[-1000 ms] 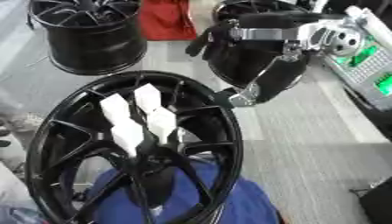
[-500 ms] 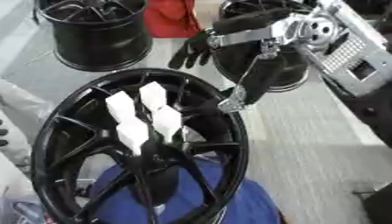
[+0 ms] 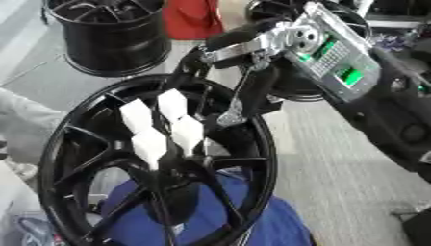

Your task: Pull the pin out of the wheel hub.

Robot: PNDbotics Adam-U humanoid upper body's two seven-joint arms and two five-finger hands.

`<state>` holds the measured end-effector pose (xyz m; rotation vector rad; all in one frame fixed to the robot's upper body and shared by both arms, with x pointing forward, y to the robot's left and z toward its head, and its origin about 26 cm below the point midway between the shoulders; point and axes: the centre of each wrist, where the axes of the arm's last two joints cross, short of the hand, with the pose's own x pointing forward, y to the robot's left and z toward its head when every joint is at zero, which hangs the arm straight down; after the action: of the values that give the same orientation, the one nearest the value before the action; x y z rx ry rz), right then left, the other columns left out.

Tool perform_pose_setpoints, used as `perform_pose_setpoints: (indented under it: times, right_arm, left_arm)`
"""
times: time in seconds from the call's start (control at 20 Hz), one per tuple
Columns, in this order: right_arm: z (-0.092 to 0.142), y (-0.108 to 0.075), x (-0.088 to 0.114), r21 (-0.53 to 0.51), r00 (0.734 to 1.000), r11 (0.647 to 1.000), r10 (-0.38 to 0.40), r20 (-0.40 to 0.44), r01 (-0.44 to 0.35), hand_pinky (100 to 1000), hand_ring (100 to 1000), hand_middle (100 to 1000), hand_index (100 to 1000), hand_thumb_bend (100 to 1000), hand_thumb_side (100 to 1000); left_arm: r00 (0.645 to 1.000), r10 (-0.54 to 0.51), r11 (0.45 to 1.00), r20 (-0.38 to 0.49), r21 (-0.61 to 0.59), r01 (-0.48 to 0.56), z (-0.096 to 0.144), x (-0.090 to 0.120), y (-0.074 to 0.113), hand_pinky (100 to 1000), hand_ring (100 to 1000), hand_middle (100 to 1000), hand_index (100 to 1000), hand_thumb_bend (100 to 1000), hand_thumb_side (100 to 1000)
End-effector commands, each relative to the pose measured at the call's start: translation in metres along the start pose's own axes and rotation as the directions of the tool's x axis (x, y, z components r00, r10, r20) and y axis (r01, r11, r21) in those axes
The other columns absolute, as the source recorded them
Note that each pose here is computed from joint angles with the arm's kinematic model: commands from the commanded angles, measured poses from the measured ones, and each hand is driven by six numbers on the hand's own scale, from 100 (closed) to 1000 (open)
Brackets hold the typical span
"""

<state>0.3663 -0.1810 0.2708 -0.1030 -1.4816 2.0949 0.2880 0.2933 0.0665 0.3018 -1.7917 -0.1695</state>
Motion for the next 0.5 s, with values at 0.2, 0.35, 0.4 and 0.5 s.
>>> perform_pose_setpoints:
  times: [0.2,0.35,0.4,0.5]
  right_arm:
    - [-0.0018,-0.0050,-0.0032,0.007,0.999,0.999,0.032,-0.011,-0.032,868,886,860,907,321,269]
    - [-0.0029,-0.0041,-0.0038,0.012,0.999,0.999,0.034,-0.010,-0.034,868,882,847,899,319,269]
    - [-0.0036,-0.0034,-0.0038,0.016,0.999,0.999,0.036,-0.010,-0.035,867,880,842,894,318,269]
    - [-0.0043,-0.0027,-0.0039,0.022,0.999,0.999,0.038,-0.009,-0.038,866,878,835,886,318,267]
  left_arm:
    - [0.999,-0.015,1.000,0.032,-0.008,0.015,-0.0050,0.0079,0.0026,620,665,655,819,100,678]
    - [0.999,-0.015,1.000,0.031,-0.008,0.015,-0.0050,0.0078,0.0024,620,665,655,819,100,680]
    - [0.999,-0.015,1.000,0.030,-0.008,0.016,-0.0050,0.0077,0.0024,620,665,655,819,100,679]
    - [0.999,-0.016,1.000,0.030,-0.008,0.016,-0.0051,0.0076,0.0024,619,665,655,819,100,679]
